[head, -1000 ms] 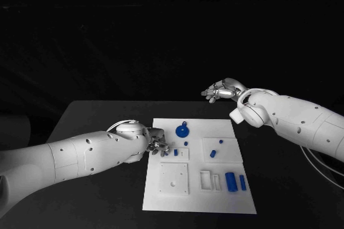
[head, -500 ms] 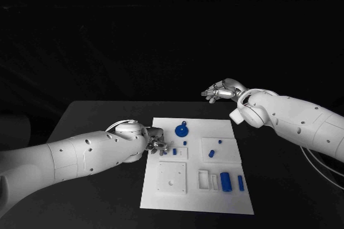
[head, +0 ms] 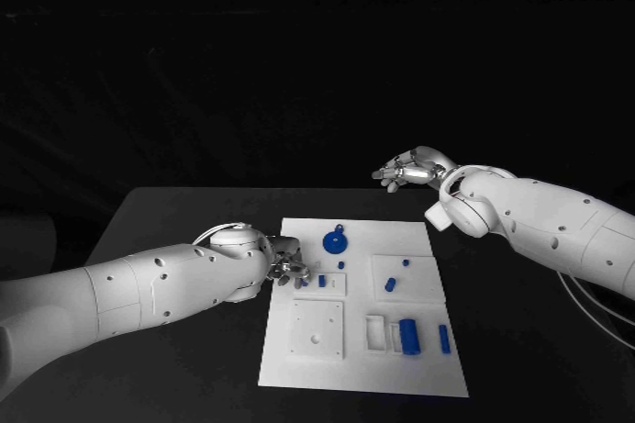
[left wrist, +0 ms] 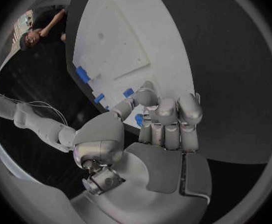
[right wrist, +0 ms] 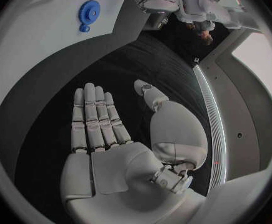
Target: Assemble the parts on the task board
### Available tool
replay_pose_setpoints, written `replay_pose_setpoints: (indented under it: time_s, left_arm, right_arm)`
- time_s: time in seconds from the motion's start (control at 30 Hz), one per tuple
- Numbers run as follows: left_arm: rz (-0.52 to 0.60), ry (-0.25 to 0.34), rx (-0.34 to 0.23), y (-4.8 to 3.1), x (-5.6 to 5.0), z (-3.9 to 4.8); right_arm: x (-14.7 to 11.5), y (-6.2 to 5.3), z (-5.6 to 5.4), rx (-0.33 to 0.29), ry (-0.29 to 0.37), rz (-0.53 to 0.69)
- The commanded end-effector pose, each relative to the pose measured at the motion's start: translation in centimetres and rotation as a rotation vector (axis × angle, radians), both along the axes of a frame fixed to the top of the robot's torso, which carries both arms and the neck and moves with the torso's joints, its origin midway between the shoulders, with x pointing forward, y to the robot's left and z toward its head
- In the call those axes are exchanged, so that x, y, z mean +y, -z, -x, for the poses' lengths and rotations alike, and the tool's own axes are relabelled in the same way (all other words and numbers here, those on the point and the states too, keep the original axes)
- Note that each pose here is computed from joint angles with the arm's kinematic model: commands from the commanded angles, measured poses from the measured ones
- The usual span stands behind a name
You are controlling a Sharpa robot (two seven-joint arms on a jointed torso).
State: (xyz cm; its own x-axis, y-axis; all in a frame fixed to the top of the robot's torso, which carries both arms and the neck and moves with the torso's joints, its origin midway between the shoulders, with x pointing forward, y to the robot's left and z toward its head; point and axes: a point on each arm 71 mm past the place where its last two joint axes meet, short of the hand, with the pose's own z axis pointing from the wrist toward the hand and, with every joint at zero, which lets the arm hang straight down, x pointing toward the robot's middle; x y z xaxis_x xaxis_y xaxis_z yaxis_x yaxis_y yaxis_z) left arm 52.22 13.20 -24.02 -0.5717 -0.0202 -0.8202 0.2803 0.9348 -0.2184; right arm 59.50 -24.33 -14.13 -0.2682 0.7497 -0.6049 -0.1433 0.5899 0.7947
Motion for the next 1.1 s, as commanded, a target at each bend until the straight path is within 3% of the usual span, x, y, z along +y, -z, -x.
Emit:
replay_pose_setpoints:
  time_s: [0.03,0.63,0.8,0.87,0.93,1.1]
  left_arm:
    - [-0.038,-0.091,0.016,0.78,1.7,-0.25]
    - [0.039,-0.172,0.024,0.43,3.3,-0.25]
    - [0.140,-0.227,0.068,0.31,3.8,-0.22]
    - [0.206,-0.250,0.091,-0.20,3.8,-0.52]
    - [0.260,-0.278,0.127,-0.23,3.8,-0.49]
    - [0.311,-0.289,0.153,-0.50,4.0,-0.52]
  right_arm:
    - [0.3,0.1,0.2,-0.003,-0.027,0.031]
    - [0.5,0.5,1.0,-0.023,-0.054,0.116]
    - [0.4,0.6,1.0,-0.024,-0.054,0.128]
    - [0.4,0.7,1.1,-0.028,-0.055,0.142]
    - [0.4,0.8,1.1,-0.031,-0.057,0.151]
    - [0.6,1.0,1.3,-0.036,-0.066,0.180]
